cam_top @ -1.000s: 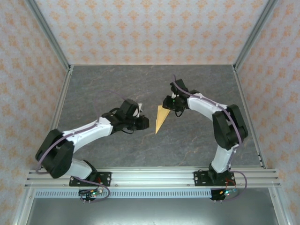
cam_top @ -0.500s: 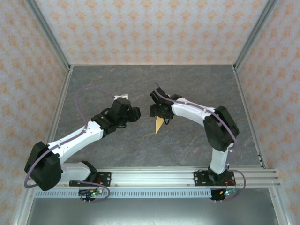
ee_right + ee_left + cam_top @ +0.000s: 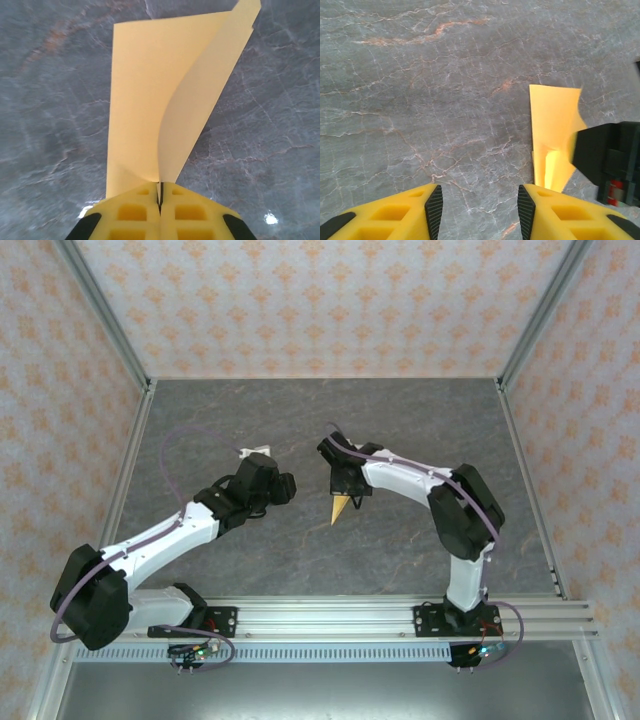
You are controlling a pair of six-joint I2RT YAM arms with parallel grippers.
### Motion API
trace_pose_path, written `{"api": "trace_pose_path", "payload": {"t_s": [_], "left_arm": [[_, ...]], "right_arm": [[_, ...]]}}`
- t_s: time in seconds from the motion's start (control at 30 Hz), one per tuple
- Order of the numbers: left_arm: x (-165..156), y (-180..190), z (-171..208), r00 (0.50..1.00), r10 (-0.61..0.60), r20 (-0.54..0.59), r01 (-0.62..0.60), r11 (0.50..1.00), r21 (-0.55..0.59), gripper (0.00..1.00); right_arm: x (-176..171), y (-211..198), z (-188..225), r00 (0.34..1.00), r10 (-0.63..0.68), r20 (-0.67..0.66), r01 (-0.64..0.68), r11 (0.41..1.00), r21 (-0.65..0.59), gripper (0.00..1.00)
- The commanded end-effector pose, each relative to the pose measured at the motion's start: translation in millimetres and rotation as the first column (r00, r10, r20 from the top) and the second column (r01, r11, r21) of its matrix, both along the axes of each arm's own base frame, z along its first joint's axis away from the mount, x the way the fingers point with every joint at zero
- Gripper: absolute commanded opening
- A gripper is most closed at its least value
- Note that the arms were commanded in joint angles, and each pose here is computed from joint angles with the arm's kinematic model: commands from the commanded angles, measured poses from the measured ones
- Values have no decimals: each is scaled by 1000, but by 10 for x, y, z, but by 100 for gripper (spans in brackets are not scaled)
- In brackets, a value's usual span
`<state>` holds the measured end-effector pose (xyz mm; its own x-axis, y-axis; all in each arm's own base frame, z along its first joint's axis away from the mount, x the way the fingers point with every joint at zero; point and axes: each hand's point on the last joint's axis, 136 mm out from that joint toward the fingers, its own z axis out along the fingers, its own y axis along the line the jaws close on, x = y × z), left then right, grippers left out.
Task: Fold a paper plane with a square sheet of paper (fold left side to right side)
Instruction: Turn over the paper plane at the center of the table.
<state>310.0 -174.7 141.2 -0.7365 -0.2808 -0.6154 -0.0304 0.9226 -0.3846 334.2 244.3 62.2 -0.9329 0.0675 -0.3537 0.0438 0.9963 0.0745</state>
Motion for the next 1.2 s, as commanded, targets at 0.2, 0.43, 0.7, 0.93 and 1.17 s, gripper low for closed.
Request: {"api": "trace_pose_path", "payload": {"t_s": [0.2,0.43,0.7,0.93,1.17], "left_arm": [[6,270,246,994,85,75,-90,994,63,48],[-13,369,386,985,125,118,-132,990,52,52],[-36,370,437,984,132,120,-137,990,28,54],[-17,341,438,984,123,128,-126,992,22,56],[-19,303,460,980,116,161,-114,993,-24,65]], "right_arm": [[-204,227,823,975,124,183,-176,937,301,0],[-247,228,327,991,73,114,-128,783,609,0],[-271,-391,-25,996,-4,86,-38,876,481,28],[-430,-678,201,996,50,76,-68,965,253,47],[-685,-354,202,987,159,-18,-153,968,201,52]]}}
